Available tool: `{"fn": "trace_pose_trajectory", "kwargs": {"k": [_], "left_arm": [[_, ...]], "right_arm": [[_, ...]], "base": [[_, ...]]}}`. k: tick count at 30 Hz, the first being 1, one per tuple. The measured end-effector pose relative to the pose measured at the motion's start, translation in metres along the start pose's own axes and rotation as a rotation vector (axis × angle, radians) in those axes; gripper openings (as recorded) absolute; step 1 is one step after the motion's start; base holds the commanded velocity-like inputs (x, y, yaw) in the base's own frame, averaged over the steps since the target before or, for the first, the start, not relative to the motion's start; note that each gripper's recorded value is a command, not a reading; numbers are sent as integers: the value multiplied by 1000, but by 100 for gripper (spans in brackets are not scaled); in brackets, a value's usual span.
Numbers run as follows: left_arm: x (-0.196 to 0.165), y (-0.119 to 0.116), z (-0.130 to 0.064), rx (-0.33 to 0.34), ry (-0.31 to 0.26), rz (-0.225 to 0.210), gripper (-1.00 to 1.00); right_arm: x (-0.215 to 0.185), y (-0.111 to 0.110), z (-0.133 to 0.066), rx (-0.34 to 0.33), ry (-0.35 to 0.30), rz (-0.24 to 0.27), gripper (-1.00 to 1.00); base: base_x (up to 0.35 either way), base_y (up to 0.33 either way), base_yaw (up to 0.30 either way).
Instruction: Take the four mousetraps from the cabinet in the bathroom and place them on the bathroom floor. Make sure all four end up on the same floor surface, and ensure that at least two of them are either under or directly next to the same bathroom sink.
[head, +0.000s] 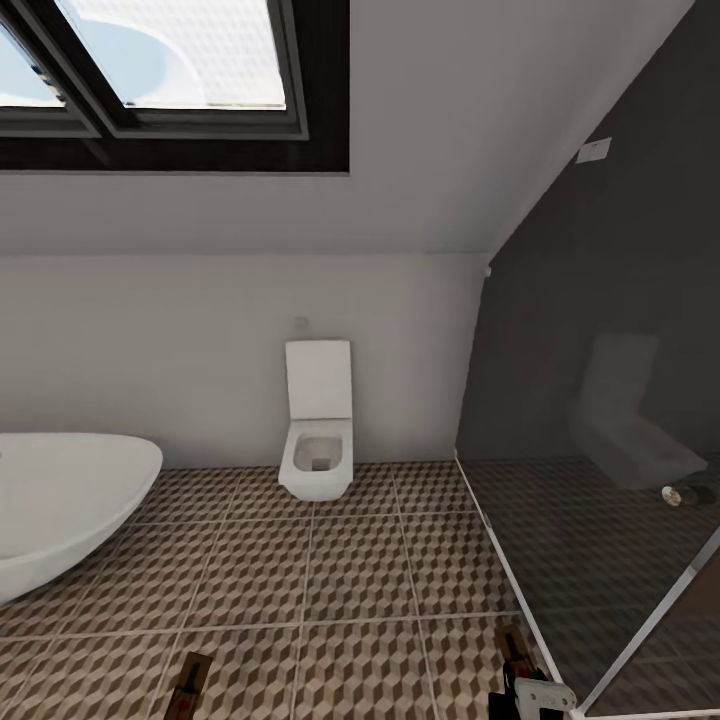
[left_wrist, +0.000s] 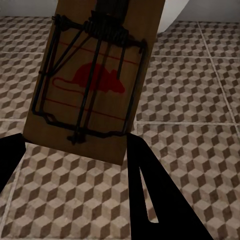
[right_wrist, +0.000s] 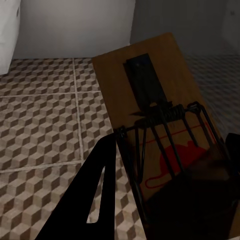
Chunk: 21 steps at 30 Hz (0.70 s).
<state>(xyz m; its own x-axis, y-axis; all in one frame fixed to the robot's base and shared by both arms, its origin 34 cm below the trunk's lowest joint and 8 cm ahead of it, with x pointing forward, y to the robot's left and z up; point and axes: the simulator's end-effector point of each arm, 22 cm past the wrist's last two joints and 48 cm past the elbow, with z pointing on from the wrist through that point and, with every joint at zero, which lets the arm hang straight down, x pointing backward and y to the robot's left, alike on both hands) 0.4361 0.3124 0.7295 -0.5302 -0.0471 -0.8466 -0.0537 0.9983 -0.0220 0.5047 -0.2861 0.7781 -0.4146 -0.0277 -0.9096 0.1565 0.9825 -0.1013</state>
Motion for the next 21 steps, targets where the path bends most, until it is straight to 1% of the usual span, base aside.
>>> {"fn": "trace_pose_trajectory", "kwargs": {"k": [4, 12, 21], "left_arm": [[0, 1, 0, -1, -1, 1, -100], [0, 1, 0, -1, -1, 1, -100], [-1, 2, 0, -1, -2, 2, -100]], "right_arm": [[0, 0, 0, 0, 0, 0, -100], [0, 0, 0, 0, 0, 0, -100], [1, 0, 0, -2, 4, -1, -100]], "base": [[145, 0, 0], [225, 0, 0], [36, 0, 0]]}}
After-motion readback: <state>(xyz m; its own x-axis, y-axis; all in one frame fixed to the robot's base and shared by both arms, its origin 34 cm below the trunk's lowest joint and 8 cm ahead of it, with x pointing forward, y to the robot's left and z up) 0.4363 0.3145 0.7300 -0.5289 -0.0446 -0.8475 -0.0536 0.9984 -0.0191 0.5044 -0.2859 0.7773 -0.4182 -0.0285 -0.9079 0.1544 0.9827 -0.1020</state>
